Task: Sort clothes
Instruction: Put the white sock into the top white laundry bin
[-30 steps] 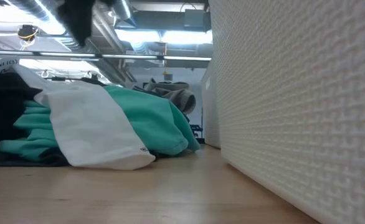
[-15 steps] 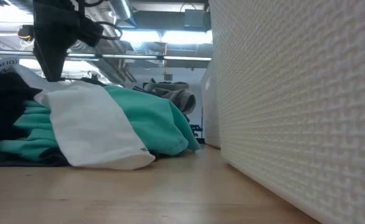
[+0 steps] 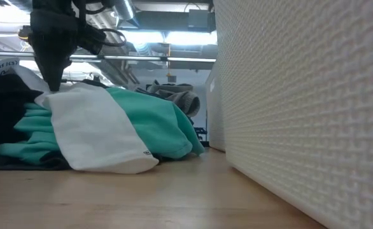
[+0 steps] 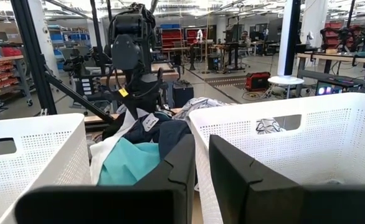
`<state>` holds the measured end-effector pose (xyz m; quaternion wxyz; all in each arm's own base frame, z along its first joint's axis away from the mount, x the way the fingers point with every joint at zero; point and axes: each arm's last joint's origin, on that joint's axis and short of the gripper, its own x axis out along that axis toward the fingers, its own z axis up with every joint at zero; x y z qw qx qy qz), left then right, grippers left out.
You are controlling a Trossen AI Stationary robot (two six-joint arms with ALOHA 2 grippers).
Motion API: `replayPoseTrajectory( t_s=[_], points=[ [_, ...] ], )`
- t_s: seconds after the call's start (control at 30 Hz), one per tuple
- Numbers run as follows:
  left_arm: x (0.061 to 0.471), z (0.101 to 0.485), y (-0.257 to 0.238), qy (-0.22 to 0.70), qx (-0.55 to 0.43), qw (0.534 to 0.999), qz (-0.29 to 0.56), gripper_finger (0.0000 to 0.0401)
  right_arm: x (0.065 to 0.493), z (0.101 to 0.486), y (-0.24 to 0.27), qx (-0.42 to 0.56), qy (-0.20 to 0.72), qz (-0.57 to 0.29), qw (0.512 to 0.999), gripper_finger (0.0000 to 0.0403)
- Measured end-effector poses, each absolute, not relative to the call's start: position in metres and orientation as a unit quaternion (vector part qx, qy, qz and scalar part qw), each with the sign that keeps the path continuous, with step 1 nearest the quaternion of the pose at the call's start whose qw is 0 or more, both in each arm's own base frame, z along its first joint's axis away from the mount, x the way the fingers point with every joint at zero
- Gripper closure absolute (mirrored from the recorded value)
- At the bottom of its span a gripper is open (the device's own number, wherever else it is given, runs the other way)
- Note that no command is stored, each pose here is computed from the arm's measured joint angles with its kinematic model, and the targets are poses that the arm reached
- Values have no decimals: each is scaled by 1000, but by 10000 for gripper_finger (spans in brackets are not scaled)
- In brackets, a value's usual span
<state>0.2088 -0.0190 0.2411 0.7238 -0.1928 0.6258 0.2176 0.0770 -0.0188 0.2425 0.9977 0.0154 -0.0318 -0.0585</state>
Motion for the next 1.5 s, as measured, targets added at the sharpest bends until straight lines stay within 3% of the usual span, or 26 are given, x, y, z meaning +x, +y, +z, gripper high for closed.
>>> replayPoseTrajectory(
  t_s=[0.27,0.4,0.9,1.1,1.5],
  points=[
    [207,248,-20,612,-203,738,196,354,77,242,-19,16,-31,-60,998,352],
    [206,265,-20,588,-212,759,183,392,77,243,-19,16,-31,-60,998,352],
    [211,340,-19,407,-180,891,94,391,77,242,-19,16,-31,-67,997,352],
    [215,357,-19,342,-160,923,73,393,77,242,-19,16,-31,-67,997,352],
    [225,376,-11,220,-29,957,188,388,77,243,-19,18,-36,-67,997,352]
  ],
)
